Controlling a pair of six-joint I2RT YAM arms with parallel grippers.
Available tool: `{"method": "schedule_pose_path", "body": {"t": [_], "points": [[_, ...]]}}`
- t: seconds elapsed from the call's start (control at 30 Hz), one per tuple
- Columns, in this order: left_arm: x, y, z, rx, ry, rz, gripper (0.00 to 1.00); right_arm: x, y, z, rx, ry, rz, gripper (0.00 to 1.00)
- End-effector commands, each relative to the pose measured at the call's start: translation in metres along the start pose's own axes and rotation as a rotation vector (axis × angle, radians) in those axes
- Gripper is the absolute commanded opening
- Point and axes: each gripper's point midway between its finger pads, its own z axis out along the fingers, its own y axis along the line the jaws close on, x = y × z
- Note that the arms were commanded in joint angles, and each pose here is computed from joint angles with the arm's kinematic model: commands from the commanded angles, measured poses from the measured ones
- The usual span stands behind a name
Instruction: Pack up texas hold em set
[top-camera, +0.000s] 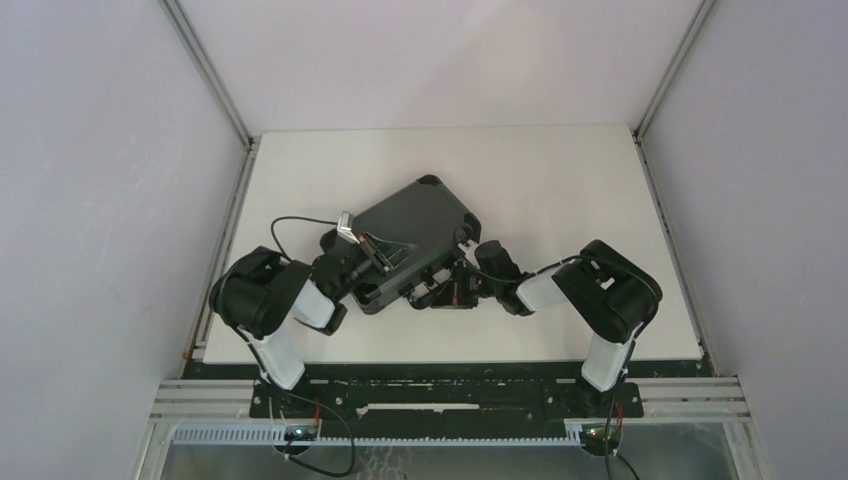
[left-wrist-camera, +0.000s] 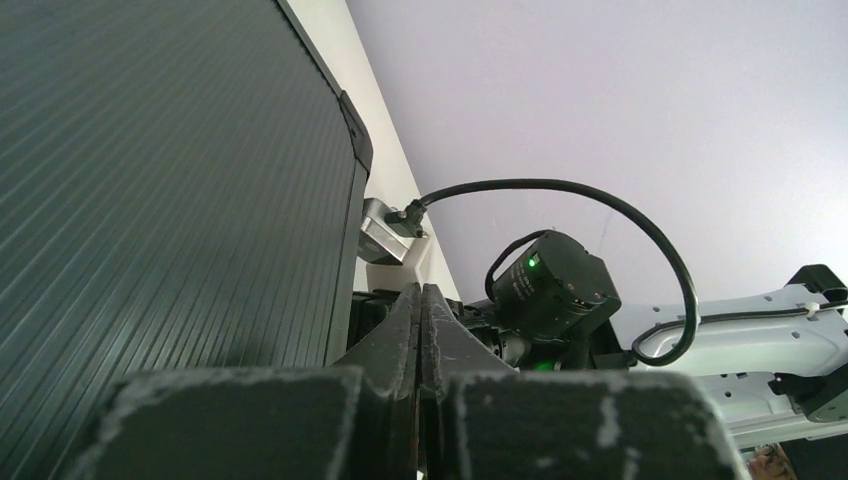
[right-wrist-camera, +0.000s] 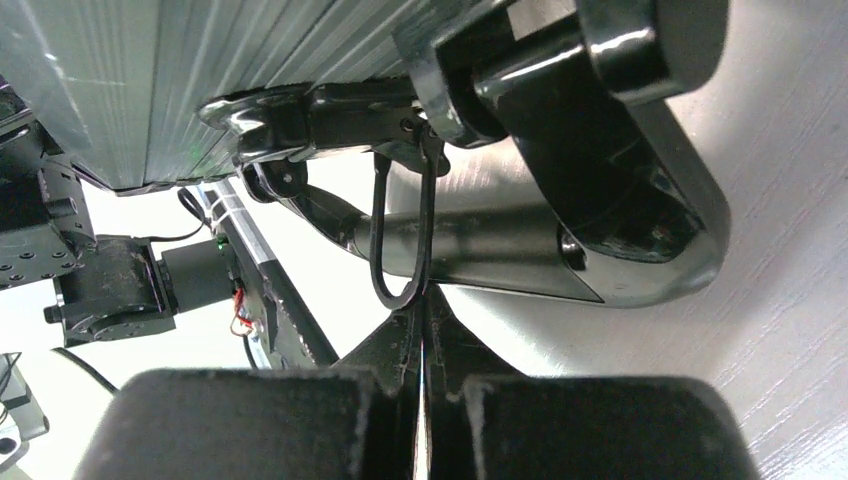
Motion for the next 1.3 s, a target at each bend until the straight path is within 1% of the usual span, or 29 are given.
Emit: {"method": "schedule_pose_path", "body": {"t": [0.0,0.27,0.47,0.63,0.77,0.87,0.93,1.13,1.2,1.27], "points": [[0.099,0.087,-0.073,-0.335,0.320,-0.158,0.00,-0.127,0.109,-0.029,-0.262,-0.438,-0.243,0.00],[0.099,0.089,-0.074,-0.339,0.319,-0.160,0.00,-0.136,0.109,-0.022,-0.238,-0.436,-0.289,0.00],[0.098,0.090,-0.075,-0.343,0.316,-0.160,0.00,-0.145,0.116,-0.018,-0.258,-0.422,-0.305,0.00],[0.098,0.089,-0.075,-0.341,0.315,-0.158,0.00,-0.141,0.129,-0.034,-0.269,-0.427,-0.342,0.00],[0.097,0.087,-0.075,-0.334,0.312,-0.153,0.00,-0.135,0.151,-0.060,-0.294,-0.456,-0.401,0.00],[0.096,0.086,-0.074,-0.330,0.308,-0.151,0.00,-0.127,0.164,-0.079,-0.281,-0.472,-0.461,0.00],[0.095,0.085,-0.074,-0.326,0.307,-0.149,0.00,-0.120,0.161,-0.080,-0.220,-0.473,-0.505,0.00],[0.094,0.083,-0.073,-0.322,0.301,-0.146,0.00,-0.095,0.112,-0.057,0.152,-0.414,-0.629,0.00],[0.094,0.083,-0.073,-0.321,0.301,-0.145,0.00,-0.085,0.093,-0.048,0.261,-0.385,-0.651,0.00],[0.094,0.082,-0.074,-0.320,0.301,-0.144,0.00,-0.078,0.076,-0.041,0.335,-0.363,-0.646,0.00]]}}
